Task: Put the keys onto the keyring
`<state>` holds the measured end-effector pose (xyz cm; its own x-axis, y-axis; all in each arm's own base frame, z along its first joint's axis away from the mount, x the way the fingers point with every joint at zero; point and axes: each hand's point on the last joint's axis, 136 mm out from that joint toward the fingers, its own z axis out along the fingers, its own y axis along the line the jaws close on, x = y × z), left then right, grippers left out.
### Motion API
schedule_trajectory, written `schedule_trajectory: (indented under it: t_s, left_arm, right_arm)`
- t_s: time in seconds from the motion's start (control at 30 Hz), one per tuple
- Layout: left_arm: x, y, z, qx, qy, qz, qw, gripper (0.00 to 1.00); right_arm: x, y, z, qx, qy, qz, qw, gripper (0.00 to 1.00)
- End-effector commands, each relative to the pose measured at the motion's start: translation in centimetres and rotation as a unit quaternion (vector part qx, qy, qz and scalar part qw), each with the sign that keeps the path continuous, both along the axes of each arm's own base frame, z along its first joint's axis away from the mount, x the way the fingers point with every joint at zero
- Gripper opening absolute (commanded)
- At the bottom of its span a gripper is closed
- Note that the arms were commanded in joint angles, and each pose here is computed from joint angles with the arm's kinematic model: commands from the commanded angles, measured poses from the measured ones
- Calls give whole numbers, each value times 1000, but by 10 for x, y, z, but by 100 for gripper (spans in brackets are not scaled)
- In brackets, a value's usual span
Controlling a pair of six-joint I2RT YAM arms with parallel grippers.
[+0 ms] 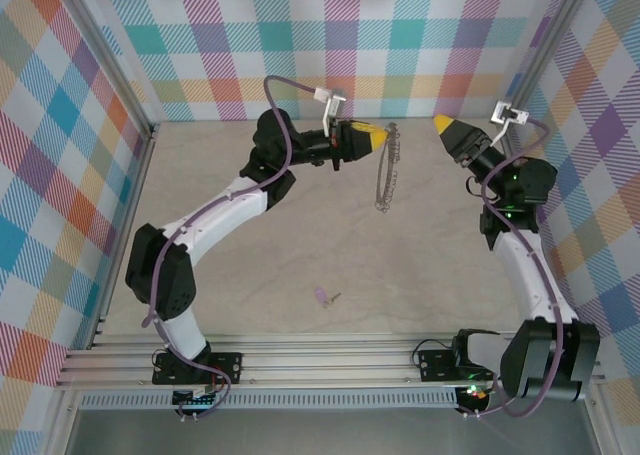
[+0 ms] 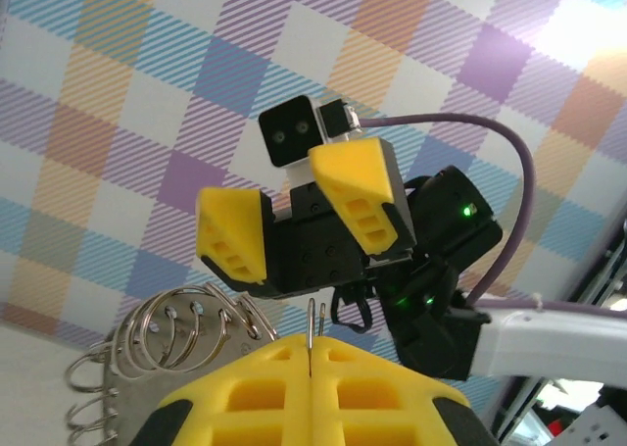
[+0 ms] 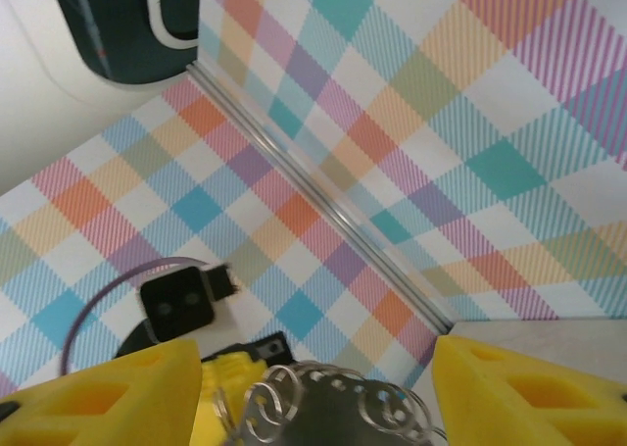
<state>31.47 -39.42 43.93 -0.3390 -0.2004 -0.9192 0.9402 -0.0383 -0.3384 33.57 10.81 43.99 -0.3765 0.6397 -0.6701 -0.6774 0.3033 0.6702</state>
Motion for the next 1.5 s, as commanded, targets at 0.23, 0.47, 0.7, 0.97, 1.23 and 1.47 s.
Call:
schedule_trajectory:
  t_s: [0.23, 0.47, 0.7, 0.97, 1.23, 1.47]
  left_arm:
    - [-40, 15, 34, 27, -210, 39, 977, 0]
    - [-51, 13, 27, 59, -277, 58, 957, 0]
    - [-49, 10, 20, 73, -291, 66, 952, 0]
    - [-33, 9, 10, 92, -264, 96, 955, 0]
    - [-12, 20, 5, 106, -215, 144, 960, 0]
    - [7, 49, 0, 130, -195, 202, 951, 0]
  right_arm:
    - [6, -5, -74, -26, 113, -29, 993, 64]
    - [11, -4, -107, -20, 154, -25, 988, 64]
    - [13, -2, -127, -24, 179, -17, 983, 65]
    - [3, 28, -174, -60, 239, 13, 969, 64]
    - [-37, 87, -240, -144, 315, 67, 936, 64]
    - [-81, 119, -298, -215, 369, 101, 899, 61]
